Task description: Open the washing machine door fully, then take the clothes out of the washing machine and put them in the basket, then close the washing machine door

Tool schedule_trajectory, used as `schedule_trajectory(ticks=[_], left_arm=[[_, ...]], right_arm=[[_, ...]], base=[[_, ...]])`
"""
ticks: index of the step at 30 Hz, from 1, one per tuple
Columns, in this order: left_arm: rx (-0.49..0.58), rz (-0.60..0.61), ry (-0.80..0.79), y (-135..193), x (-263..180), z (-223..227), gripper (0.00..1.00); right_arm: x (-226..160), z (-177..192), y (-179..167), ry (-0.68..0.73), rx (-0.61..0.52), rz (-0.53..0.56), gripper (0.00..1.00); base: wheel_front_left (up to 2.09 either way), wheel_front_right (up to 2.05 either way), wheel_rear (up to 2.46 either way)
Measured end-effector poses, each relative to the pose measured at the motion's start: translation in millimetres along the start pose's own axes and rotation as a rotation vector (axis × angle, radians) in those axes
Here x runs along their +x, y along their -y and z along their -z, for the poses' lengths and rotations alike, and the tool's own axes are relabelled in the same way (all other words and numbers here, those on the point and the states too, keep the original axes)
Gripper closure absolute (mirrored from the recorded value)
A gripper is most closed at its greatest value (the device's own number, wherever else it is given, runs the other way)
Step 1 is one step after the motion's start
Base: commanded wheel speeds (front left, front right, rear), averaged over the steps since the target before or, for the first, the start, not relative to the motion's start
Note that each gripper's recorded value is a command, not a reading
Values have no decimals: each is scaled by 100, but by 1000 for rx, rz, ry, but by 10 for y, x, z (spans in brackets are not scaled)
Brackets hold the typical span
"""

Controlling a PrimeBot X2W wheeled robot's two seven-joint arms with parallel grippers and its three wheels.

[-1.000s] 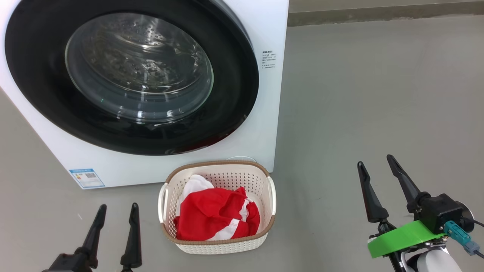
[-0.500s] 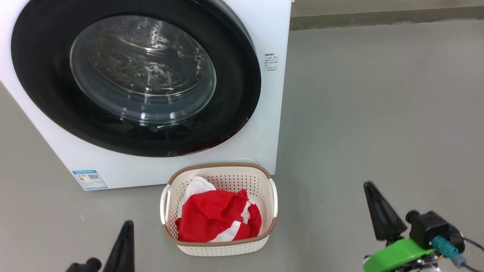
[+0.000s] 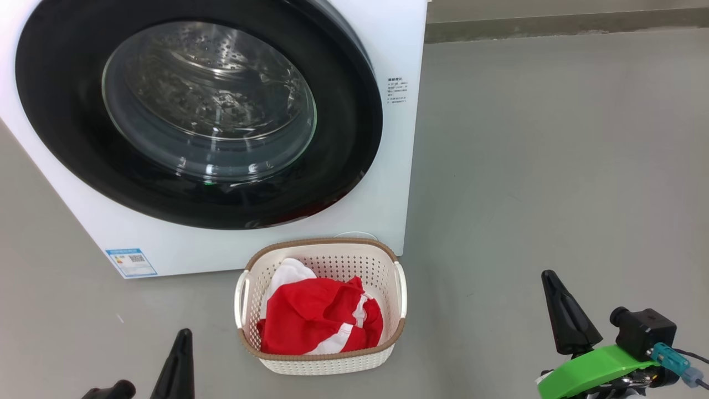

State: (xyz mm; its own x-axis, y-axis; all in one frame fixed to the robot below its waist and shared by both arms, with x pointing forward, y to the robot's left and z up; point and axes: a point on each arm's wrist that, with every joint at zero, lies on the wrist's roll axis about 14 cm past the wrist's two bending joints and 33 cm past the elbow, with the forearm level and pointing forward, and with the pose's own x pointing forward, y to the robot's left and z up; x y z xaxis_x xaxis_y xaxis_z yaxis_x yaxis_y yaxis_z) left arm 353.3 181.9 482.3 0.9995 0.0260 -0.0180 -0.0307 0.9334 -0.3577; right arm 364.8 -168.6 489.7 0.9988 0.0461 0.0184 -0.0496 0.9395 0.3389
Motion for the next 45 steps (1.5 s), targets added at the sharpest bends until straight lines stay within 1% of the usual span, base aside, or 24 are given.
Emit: schedule_trajectory(ticks=[5,24,45], left_arm=[[-39,-10,-8,-18,2,13,100],[-248,-52,-41,-82,22,64,100],[-474,-64,-61,-91,87,63,100]], right_arm=[[0,7,26,-6,37,12,100],[1,29,144,-23,254,71,100],[0,56,244,-37,481,118,100]], base=[[0,0,0],[0,0,0],[0,0,0]])
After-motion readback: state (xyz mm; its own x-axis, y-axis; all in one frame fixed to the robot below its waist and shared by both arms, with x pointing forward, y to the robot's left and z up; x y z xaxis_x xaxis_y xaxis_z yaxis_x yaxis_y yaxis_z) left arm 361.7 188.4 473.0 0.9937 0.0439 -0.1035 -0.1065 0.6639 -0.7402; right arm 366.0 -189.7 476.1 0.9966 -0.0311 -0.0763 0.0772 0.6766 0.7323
